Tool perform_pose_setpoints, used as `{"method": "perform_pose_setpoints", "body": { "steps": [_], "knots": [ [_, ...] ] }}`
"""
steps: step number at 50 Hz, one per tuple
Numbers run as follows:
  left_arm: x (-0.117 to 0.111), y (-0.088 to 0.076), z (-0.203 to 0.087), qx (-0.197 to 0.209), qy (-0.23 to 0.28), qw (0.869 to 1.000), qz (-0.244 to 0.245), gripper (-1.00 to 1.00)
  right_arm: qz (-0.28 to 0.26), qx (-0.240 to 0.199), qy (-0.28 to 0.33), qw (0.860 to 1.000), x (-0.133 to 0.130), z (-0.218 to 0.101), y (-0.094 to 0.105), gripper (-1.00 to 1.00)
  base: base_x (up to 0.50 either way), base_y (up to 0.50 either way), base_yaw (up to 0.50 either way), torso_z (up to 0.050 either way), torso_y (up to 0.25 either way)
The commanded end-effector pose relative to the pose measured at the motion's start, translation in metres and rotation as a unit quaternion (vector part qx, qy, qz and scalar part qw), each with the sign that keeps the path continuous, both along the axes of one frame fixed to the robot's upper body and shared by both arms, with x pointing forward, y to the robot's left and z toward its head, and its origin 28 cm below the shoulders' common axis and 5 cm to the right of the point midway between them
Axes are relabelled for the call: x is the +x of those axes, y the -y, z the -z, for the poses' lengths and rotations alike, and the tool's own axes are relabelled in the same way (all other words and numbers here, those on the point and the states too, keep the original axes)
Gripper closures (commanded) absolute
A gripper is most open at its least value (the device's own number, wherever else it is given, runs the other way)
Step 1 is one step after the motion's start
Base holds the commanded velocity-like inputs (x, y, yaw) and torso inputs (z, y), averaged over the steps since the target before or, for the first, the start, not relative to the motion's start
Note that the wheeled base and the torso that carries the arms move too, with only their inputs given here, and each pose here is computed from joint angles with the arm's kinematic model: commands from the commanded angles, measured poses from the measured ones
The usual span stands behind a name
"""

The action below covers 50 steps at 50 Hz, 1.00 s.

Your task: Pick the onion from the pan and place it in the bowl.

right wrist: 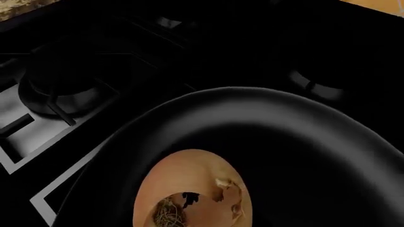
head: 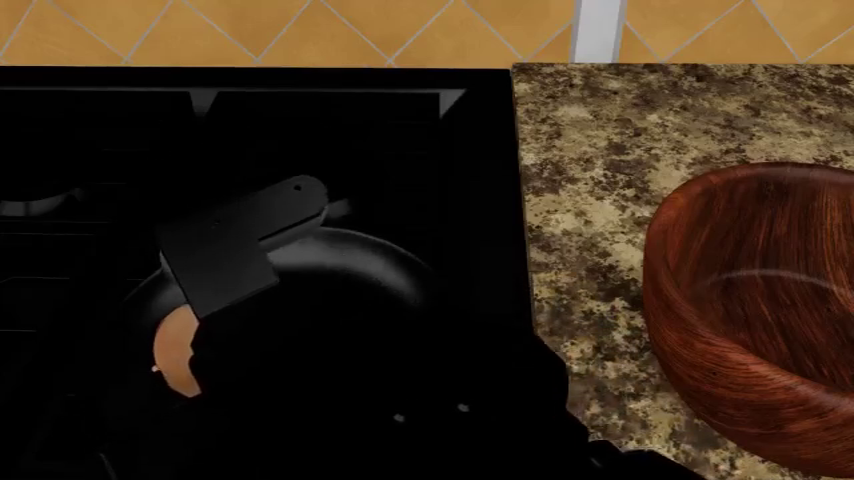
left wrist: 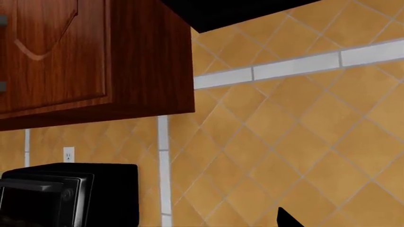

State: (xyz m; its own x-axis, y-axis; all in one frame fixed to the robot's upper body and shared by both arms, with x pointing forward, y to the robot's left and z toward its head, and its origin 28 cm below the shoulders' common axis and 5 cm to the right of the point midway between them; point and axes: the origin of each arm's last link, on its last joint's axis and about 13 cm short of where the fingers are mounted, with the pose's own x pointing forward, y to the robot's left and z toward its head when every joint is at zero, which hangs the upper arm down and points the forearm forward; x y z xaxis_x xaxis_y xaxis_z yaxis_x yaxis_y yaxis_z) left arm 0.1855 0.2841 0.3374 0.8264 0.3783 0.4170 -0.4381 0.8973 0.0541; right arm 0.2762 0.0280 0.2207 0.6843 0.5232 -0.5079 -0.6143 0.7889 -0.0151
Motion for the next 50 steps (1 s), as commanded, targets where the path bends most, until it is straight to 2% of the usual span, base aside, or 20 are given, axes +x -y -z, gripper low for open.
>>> {"method": "perform_pose_setpoints", "body": {
  "steps": [1, 12, 17, 26, 36, 43, 50],
  "knots": [
    [-0.001, -0.001, 0.001, -0.001, 0.001, 1.0, 0.002, -1.0, 0.013, 0.013, 0.038, 0.999, -0.007, -0.026, 0.014, 1.0, 0.0, 0.0, 0.0, 0.0, 0.0],
    [-0.003, 0.0, 0.002, -0.002, 0.003, 1.0, 0.004, -1.0, 0.054, 0.04, 0.089, 0.994, -0.021, -0.065, 0.041, 1.0, 0.0, 0.0, 0.0, 0.0, 0.0],
    [-0.001, 0.001, 0.003, -0.002, 0.001, 1.0, 0.008, -1.0, 0.09, 0.057, 0.126, 0.986, -0.034, -0.092, 0.062, 1.0, 0.0, 0.0, 0.0, 0.0, 0.0],
    [0.003, 0.004, 0.003, -0.003, 0.001, 1.0, 0.015, -1.0, 0.153, 0.064, 0.162, 0.973, -0.045, -0.116, 0.092, 1.0, 0.0, 0.0, 0.0, 0.0, 0.0],
    [0.009, 0.003, 0.006, -0.006, 0.0, 1.0, 0.02, -1.0, 0.232, 0.068, 0.175, 0.954, -0.051, -0.127, 0.123, 1.0, 0.0, 0.0, 0.0, 0.0, 0.0],
    [0.015, 0.002, 0.009, -0.007, -0.004, 1.0, 0.021, -1.0, 0.301, 0.062, 0.169, 0.936, -0.053, -0.121, 0.15, 1.0, 0.0, 0.0, 0.0, 0.0, 0.0],
    [0.021, 0.007, 0.002, -0.004, -0.006, 1.0, 0.028, -1.0, 0.344, 0.056, 0.17, 0.922, -0.058, -0.12, 0.171, 1.0, 0.0, 0.0, 0.0, 0.0, 0.0]
  ]
}}
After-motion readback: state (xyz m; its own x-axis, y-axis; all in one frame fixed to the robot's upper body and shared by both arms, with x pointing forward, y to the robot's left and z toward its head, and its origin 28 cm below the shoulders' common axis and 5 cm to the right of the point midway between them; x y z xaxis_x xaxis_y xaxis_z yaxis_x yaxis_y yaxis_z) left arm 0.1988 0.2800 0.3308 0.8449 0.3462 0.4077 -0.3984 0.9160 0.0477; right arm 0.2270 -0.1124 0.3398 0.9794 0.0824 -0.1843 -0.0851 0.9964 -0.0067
